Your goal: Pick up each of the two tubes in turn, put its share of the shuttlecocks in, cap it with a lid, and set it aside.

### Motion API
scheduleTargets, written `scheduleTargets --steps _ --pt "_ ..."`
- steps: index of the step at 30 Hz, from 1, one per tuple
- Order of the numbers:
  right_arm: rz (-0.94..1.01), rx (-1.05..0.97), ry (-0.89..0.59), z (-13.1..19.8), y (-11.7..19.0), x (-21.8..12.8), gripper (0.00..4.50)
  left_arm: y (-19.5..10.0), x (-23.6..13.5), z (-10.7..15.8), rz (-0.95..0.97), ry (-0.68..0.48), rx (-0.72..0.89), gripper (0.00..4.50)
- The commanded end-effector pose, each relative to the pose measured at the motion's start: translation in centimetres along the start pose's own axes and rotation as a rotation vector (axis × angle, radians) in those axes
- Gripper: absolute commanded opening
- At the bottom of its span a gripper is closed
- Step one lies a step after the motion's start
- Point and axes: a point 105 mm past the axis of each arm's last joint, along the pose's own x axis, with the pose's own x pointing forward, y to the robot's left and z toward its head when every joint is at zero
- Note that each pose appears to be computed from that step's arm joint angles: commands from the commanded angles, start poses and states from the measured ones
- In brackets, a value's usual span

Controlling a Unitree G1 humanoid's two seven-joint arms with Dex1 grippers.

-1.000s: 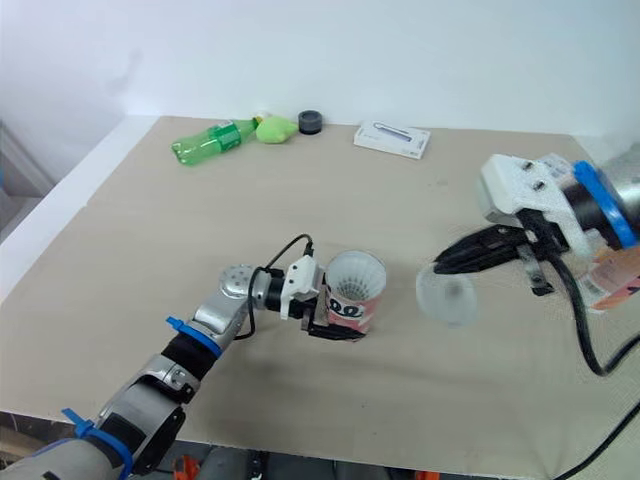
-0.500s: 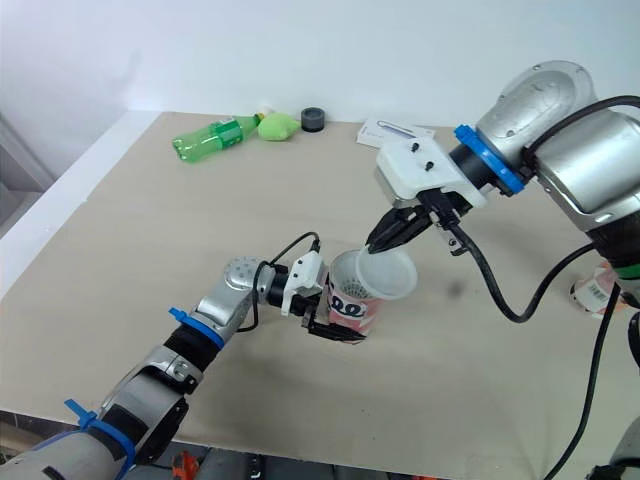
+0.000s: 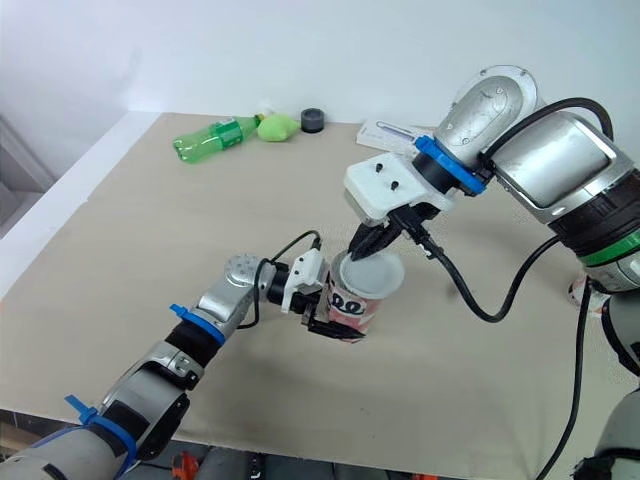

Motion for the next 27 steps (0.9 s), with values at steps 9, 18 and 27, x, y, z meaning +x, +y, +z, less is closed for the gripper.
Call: scheduleTargets --steps 9,18,27 --pt "-0.023 -0.099 0.008 1.4 -1.2 -0.7 0.09 -0.6 -0.1 -1.7 -0.021 0.065 -0.056 3.73" --pt "-0.086 -0.12 0.0 2.0 -2.0 -1.8 0.09 -0.6 -0.3 -1.8 -0.022 0.067 -0.059 3.73" --pt "-0.038 -0.089 0.027 0.7 -0.4 -0.9 0.09 -0.6 -0.3 -1.7 -0.022 0.067 -0.057 3.73"
